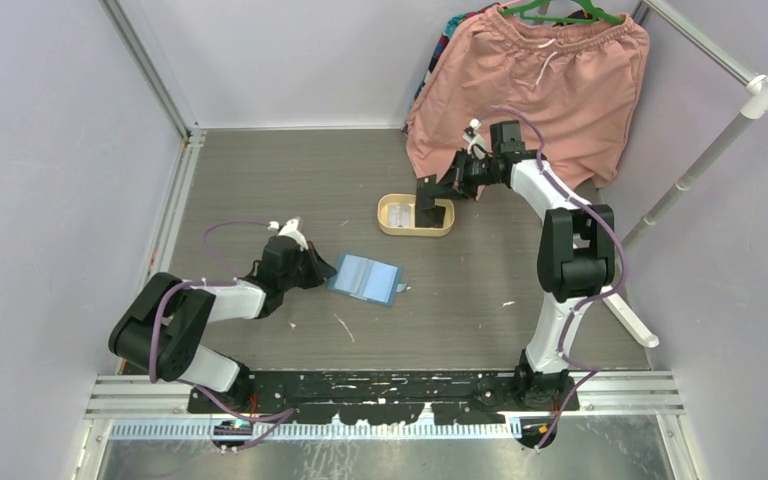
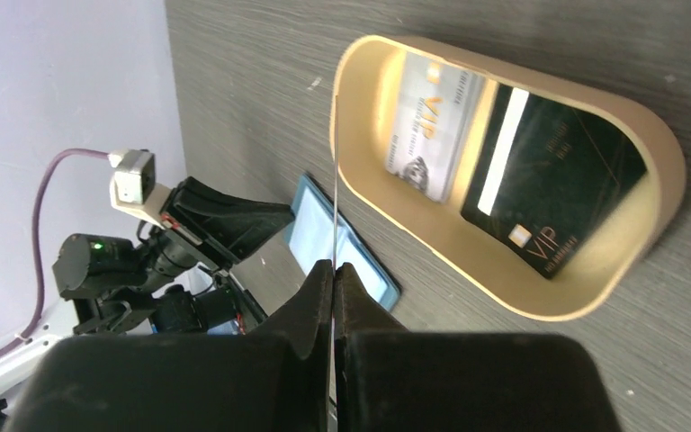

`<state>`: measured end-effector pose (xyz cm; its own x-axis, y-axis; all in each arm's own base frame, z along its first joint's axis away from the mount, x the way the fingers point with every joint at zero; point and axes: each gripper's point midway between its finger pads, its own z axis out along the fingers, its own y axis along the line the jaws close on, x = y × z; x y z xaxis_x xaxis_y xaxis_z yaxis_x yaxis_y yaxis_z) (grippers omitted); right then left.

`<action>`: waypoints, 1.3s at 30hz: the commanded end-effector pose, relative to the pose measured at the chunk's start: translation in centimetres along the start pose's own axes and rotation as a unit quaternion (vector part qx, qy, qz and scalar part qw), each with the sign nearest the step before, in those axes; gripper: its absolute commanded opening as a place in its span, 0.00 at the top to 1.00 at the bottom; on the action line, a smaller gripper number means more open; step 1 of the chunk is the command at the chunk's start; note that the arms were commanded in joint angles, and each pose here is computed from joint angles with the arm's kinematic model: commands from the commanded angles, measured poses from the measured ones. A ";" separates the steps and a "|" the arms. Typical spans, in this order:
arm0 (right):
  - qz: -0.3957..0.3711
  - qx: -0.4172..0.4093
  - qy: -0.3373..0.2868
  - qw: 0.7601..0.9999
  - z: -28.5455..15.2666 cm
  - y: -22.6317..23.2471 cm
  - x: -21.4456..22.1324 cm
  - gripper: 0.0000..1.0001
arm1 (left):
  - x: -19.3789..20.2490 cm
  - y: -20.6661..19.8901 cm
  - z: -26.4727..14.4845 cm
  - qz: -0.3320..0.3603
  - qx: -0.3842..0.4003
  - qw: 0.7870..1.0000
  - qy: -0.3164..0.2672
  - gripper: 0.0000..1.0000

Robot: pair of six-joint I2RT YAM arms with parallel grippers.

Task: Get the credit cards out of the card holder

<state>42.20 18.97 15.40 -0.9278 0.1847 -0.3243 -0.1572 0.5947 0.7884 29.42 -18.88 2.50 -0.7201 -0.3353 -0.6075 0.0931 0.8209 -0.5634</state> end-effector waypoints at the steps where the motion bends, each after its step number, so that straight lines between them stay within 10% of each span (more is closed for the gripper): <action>1: 0.009 0.022 0.018 1.000 -0.1 -1.5 0.8 0.99 | -0.8 -0.4 0.1 0.013 0.003 1.000 -0.004 1.00; 39: 0.024 0.195 0.021 0.980 0.2 -9.3 1.2 0.92 | -0.2 0.5 -0.1 0.010 -0.007 1.000 0.004 1.00</action>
<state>41.45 15.12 5.12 -0.9664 0.1968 -0.1652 0.0580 0.7936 0.6057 29.50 -18.71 2.47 -0.7253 -0.3332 -0.6024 0.0892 0.8222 -0.5621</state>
